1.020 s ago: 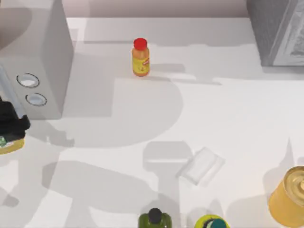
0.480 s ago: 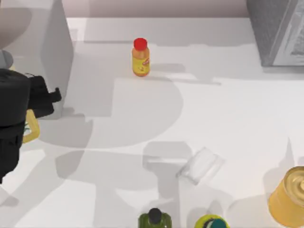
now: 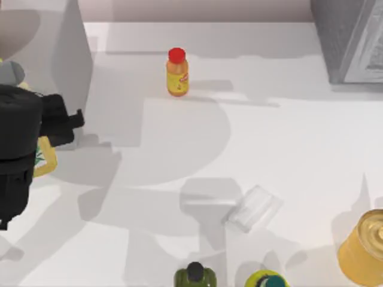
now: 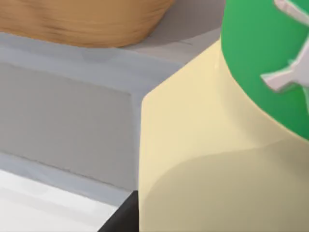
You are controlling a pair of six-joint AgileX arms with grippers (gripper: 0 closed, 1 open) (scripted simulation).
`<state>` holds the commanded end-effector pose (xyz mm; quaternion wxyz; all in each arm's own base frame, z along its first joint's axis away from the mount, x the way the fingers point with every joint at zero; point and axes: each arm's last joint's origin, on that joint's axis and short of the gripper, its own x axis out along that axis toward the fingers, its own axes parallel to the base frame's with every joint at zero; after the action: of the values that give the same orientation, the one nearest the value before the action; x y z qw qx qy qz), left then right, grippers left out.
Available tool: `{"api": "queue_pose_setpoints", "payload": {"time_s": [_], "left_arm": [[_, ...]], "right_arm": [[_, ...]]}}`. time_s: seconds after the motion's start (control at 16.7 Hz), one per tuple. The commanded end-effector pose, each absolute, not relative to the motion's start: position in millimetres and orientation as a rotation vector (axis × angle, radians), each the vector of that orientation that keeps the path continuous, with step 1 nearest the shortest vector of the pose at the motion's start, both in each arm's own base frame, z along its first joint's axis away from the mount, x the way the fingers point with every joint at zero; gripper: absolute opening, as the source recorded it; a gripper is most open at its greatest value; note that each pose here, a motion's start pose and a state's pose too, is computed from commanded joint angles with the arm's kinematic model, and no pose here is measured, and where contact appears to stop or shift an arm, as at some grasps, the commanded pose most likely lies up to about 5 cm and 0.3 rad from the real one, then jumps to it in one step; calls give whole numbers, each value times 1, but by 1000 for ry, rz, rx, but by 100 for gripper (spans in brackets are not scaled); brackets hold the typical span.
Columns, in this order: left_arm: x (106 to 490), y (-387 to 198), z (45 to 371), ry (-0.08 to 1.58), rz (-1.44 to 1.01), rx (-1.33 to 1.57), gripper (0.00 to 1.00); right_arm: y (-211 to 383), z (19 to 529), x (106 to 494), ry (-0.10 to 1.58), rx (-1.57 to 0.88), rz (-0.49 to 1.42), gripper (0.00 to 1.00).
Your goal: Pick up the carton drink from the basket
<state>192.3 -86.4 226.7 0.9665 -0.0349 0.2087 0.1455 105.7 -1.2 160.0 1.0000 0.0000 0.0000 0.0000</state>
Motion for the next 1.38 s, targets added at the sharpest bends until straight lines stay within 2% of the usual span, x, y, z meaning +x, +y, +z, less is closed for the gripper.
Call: {"api": "queue_pose_setpoints", "payload": {"time_s": [0.36, 0.66, 1.02, 1.38], "left_arm": [[207, -97, 213, 360, 187, -83, 0], [224, -76, 178, 425, 303, -66, 0], [229, -69, 175, 432, 338, -73, 0], [229, -69, 175, 432, 338, -73, 45]], "right_arm": [[-1, 160, 106, 0, 0, 0, 100], [-1, 160, 106, 0, 0, 0, 100], [-1, 160, 106, 0, 0, 0, 100], [-1, 160, 106, 0, 0, 0, 100]]}}
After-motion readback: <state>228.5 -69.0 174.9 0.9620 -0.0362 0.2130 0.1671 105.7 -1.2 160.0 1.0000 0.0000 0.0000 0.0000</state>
